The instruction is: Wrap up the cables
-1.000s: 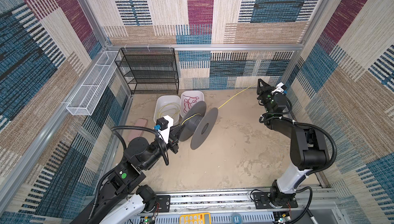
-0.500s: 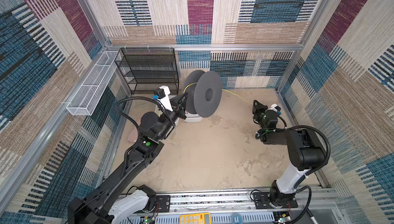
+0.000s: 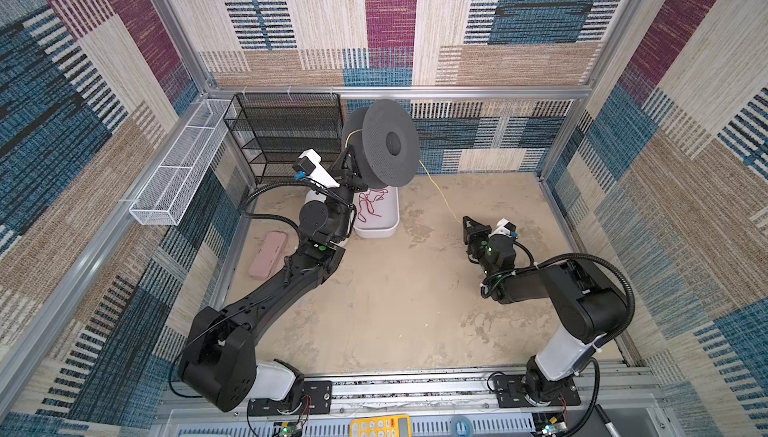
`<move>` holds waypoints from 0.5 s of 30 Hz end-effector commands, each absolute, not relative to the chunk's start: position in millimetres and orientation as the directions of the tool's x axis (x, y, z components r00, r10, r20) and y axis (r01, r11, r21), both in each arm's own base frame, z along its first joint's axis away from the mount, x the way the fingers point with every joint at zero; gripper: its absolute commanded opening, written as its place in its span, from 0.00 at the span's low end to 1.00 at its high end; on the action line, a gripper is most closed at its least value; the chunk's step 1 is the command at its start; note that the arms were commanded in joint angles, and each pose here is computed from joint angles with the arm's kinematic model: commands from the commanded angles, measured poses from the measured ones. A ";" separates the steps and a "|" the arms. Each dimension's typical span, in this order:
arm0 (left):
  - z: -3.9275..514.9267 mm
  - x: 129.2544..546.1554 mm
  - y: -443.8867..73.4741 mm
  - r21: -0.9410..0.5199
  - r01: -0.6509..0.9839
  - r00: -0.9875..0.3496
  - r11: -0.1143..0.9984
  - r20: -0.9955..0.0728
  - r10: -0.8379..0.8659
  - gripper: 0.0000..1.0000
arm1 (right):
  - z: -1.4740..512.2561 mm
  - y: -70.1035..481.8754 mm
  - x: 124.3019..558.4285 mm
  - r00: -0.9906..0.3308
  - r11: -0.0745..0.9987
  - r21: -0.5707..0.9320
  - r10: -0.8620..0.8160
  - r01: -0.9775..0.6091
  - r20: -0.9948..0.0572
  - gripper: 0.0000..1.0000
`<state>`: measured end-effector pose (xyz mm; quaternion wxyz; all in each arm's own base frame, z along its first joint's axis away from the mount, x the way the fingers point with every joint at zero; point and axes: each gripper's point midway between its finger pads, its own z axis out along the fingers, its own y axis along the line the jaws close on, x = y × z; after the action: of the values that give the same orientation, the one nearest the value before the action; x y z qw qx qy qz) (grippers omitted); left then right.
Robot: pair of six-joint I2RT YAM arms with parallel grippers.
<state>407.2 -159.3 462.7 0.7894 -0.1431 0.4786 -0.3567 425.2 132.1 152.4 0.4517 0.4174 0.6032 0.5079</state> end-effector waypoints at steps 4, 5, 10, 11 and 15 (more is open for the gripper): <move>508.4 403.7 -126.0 -0.589 0.392 0.529 0.707 -0.484 -0.697 0.00 | 145.9 172.8 395.8 -0.318 0.280 0.959 0.914 0.044 -0.253 0.00; 505.4 411.1 -128.5 -0.579 0.359 0.535 0.732 -0.514 -0.670 0.00 | 148.1 179.7 390.8 -0.331 0.300 0.953 0.903 0.034 -0.273 0.00; 487.3 442.1 -146.3 -0.519 0.259 0.536 0.814 -0.624 -0.569 0.00 | 165.2 200.2 374.0 -0.356 0.379 0.925 0.863 -0.015 -0.359 0.00; 483.0 447.5 -152.2 -0.500 0.243 0.529 0.831 -0.650 -0.546 0.00 | 170.4 204.3 371.4 -0.360 0.394 0.919 0.853 -0.028 -0.377 0.00; 464.7 466.6 -181.5 -0.384 0.178 0.493 0.906 -0.762 -0.420 0.00 | 196.8 223.5 362.4 -0.375 0.460 0.883 0.805 -0.093 -0.459 0.00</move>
<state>470.4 -175.8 452.0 0.8324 -0.1521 0.4878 -0.2146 365.5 218.5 189.7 0.4729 0.2916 0.6752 0.4852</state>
